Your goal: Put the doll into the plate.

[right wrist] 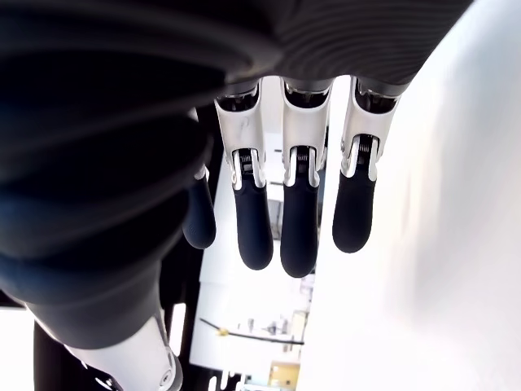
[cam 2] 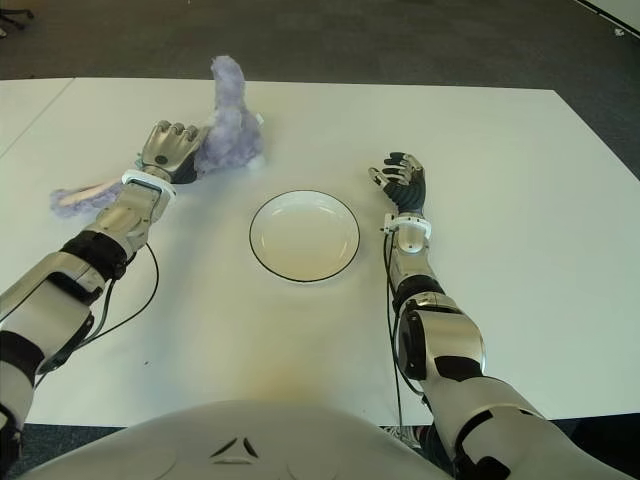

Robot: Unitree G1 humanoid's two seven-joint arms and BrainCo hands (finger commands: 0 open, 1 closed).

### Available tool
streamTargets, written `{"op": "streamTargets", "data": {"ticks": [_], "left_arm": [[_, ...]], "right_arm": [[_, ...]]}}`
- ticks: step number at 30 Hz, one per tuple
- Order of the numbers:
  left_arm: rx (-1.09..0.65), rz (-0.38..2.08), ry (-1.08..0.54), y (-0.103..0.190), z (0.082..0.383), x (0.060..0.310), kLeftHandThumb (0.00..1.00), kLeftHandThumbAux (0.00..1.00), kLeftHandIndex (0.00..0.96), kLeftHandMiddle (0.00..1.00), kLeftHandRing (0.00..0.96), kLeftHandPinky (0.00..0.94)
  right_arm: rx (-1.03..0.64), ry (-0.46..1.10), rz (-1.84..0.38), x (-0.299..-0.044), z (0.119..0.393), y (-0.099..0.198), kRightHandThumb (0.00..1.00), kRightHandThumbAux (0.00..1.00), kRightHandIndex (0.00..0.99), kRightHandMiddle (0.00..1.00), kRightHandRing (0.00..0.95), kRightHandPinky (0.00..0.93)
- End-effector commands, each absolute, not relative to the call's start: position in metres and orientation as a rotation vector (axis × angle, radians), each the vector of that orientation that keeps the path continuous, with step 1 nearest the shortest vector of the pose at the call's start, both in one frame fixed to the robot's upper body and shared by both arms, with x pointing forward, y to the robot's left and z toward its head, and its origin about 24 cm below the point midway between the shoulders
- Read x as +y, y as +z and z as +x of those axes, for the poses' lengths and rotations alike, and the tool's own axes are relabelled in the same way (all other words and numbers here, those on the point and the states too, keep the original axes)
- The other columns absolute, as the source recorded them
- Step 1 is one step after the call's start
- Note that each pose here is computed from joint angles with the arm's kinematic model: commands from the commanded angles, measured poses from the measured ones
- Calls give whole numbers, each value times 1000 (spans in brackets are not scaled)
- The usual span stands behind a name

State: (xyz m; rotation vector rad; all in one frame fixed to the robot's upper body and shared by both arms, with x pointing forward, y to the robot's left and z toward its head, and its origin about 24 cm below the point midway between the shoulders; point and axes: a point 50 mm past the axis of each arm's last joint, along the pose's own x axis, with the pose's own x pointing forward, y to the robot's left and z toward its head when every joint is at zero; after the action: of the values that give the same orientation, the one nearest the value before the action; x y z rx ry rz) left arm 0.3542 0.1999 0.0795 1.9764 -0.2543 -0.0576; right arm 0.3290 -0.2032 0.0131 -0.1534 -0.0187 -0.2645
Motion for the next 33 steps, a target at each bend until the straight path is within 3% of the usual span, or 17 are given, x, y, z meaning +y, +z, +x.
{"op": "streamTargets", "data": {"ticks": [1,17,33], "left_arm": [[-474,2039,-25,112,335,189,852,667,398,543,802,796],[-729,1901,185,167,301,166,851,665,402,547,794,810],[-893,1856,204,178,283,161,851,664,403,549,813,846]], "right_arm": [[443,-257,-152,-194,241,-90,226,822,281,349,369,367],[452,-253,-134,-192,241,-90,253,814,276,349,369,369],[456,-256,-125,-190,242,-90,278,808,275,346,367,365]]}}
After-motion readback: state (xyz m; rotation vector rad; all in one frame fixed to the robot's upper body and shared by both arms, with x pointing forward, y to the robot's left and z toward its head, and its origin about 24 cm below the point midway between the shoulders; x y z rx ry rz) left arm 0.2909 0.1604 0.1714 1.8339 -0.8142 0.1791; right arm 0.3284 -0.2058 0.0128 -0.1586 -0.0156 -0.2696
